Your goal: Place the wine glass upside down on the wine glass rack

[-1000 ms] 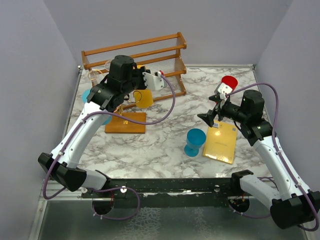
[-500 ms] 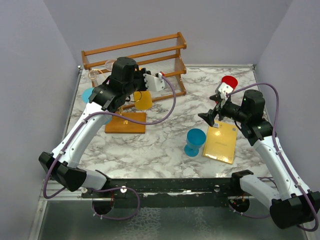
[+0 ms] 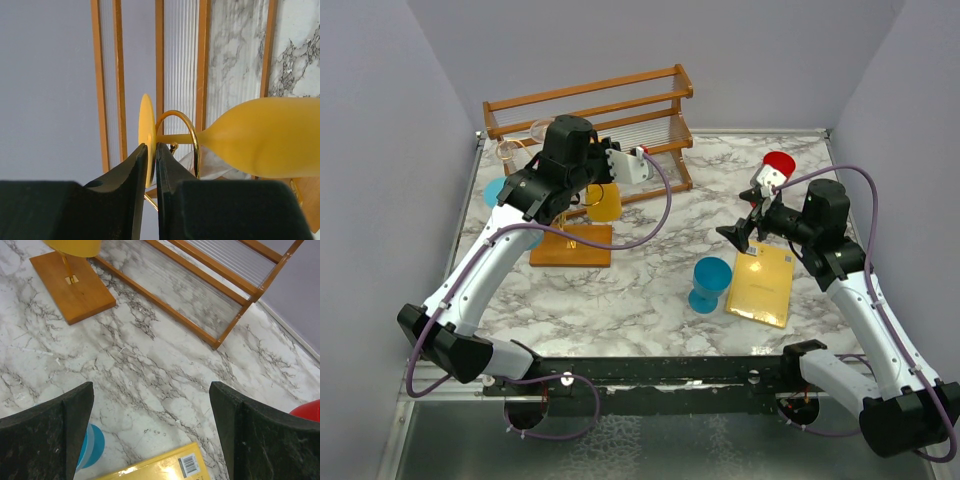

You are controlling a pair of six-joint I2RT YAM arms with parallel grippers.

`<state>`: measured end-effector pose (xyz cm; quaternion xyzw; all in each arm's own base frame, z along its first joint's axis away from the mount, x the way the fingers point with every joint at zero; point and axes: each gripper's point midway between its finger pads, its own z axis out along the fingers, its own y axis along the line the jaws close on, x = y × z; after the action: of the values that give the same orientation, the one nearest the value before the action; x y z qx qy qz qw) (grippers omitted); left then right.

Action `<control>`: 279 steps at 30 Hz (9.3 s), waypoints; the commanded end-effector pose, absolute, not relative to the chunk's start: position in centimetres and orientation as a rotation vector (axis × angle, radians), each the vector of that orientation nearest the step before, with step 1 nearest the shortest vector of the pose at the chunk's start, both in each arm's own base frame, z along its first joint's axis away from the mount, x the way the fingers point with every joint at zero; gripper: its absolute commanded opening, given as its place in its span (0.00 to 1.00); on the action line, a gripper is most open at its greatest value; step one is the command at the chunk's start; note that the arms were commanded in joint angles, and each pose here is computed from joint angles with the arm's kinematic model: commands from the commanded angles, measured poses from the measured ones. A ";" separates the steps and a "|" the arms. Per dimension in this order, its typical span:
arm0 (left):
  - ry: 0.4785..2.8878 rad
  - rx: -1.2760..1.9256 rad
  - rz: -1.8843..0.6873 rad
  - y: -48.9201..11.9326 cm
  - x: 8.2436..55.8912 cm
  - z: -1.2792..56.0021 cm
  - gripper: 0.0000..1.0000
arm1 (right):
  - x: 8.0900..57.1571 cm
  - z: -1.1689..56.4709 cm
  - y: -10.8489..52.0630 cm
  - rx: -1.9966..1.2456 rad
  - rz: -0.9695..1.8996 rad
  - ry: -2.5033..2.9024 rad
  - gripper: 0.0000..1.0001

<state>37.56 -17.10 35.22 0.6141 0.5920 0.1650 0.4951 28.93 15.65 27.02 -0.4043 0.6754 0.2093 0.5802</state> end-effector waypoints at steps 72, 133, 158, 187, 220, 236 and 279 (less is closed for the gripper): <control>1.440 1.137 0.408 -12.8 33.1 43.1 0.67 | 38.1 31.3 -1.0 -0.212 -0.113 1.805 0.92; 1.456 0.821 0.124 -14.0 31.9 46.6 0.87 | 50.2 23.3 -2.0 -0.395 0.023 2.147 0.01; 1.442 0.687 -0.521 -21.1 29.6 48.3 0.93 | 34.8 46.5 8.8 -0.569 0.491 1.504 0.01; 1.689 0.389 -1.374 -31.6 31.6 44.1 0.64 | 31.2 50.0 15.0 -0.690 0.748 1.343 0.01; 1.669 0.466 -1.175 -31.5 32.7 42.9 0.00 | 29.9 47.4 16.3 -0.821 0.816 1.357 0.21; 1.537 0.566 -0.835 -26.4 32.3 46.1 0.00 | 29.5 47.2 14.4 -0.832 0.602 1.404 0.80; 1.409 1.478 0.199 -10.5 23.5 40.7 0.00 | 30.6 31.1 14.1 -0.997 0.580 1.517 0.94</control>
<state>23.42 -11.23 40.64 0.6138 0.5892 0.0615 0.5218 30.82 13.76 30.41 -0.4190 0.6647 0.2447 0.5681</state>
